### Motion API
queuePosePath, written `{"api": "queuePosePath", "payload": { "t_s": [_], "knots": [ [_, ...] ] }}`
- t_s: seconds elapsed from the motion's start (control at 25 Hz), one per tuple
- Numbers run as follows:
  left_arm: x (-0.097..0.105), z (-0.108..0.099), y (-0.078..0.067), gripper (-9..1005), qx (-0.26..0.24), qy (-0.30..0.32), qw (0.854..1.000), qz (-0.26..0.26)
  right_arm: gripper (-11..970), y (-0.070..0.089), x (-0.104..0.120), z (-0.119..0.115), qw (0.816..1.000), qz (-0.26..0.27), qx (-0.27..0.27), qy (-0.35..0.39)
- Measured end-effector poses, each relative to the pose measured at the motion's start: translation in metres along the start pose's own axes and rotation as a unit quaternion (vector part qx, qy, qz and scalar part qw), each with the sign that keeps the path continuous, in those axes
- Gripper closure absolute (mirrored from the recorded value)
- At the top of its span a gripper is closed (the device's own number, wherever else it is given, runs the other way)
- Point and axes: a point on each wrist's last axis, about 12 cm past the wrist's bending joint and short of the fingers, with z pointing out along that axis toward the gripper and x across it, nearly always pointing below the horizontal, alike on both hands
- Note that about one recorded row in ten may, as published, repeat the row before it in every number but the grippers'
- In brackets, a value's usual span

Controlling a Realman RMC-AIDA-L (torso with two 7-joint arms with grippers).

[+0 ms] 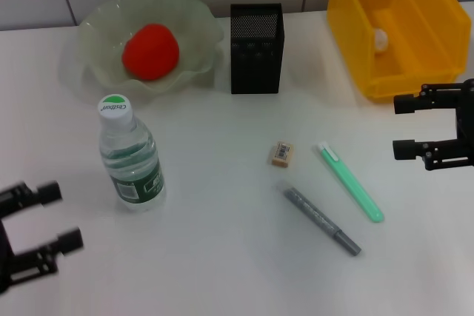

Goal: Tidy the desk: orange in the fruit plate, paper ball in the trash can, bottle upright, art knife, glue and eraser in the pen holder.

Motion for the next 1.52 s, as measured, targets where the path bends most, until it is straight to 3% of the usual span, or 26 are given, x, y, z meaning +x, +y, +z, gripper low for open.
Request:
{"api": "queuePosePath", "payload": {
  "t_s": [0.04, 0.24, 0.4, 0.6, 0.72, 0.76, 0.84, 0.88, 0.92, 0.96, 1.04, 1.12, 1.32, 1.52],
  "knots": [
    [0.012, 0.003, -0.004, 219, 0.006, 0.006, 1.000, -0.005, 215, 0.000, 0.000, -0.001, 1.000, 0.005, 0.004, 0.000],
    [0.029, 0.011, -0.007, 220, 0.017, 0.004, 1.000, -0.009, 215, -0.003, -0.009, -0.006, 0.999, 0.037, 0.030, 0.012],
    [0.031, 0.013, -0.008, 220, 0.018, 0.003, 1.000, -0.003, 215, -0.003, -0.022, -0.007, 0.997, 0.053, 0.051, 0.032],
    [0.033, 0.013, -0.008, 220, 0.022, 0.008, 1.000, 0.008, 215, 0.000, -0.050, 0.002, 0.987, 0.082, 0.079, 0.109],
    [0.037, 0.014, -0.010, 220, 0.027, 0.015, 0.999, 0.014, 216, -0.002, -0.073, 0.022, 0.967, 0.124, 0.099, 0.201],
    [0.038, 0.015, -0.011, 220, 0.028, 0.016, 0.999, 0.015, 216, -0.002, -0.073, 0.022, 0.967, 0.124, 0.099, 0.201],
    [0.040, 0.015, -0.012, 220, 0.030, 0.017, 0.999, 0.018, 216, -0.005, -0.087, 0.041, 0.945, 0.151, 0.114, 0.265],
    [0.040, 0.015, -0.012, 220, 0.030, 0.017, 0.999, 0.018, 216, -0.005, -0.087, 0.041, 0.945, 0.151, 0.114, 0.265],
    [0.042, 0.015, -0.013, 220, 0.033, 0.016, 0.999, 0.026, 216, -0.008, -0.096, 0.053, 0.932, 0.165, 0.126, 0.296],
    [0.043, 0.015, -0.014, 220, 0.033, 0.015, 0.999, 0.027, 216, -0.008, -0.096, 0.053, 0.932, 0.165, 0.126, 0.296],
    [0.045, 0.015, -0.015, 220, 0.035, 0.012, 0.999, 0.032, 216, -0.017, -0.105, 0.068, 0.916, 0.197, 0.150, 0.317],
    [0.046, 0.016, -0.016, 220, 0.035, 0.011, 0.999, 0.034, 216, -0.021, -0.107, 0.072, 0.910, 0.207, 0.157, 0.323],
    [0.047, 0.017, -0.016, 221, 0.038, 0.008, 0.998, 0.040, 216, -0.042, -0.111, 0.101, 0.872, 0.254, 0.187, 0.375],
    [0.045, 0.020, -0.016, 221, 0.042, 0.004, 0.998, 0.040, 216, -0.049, -0.103, 0.134, 0.855, 0.243, 0.197, 0.415]
  ]
}}
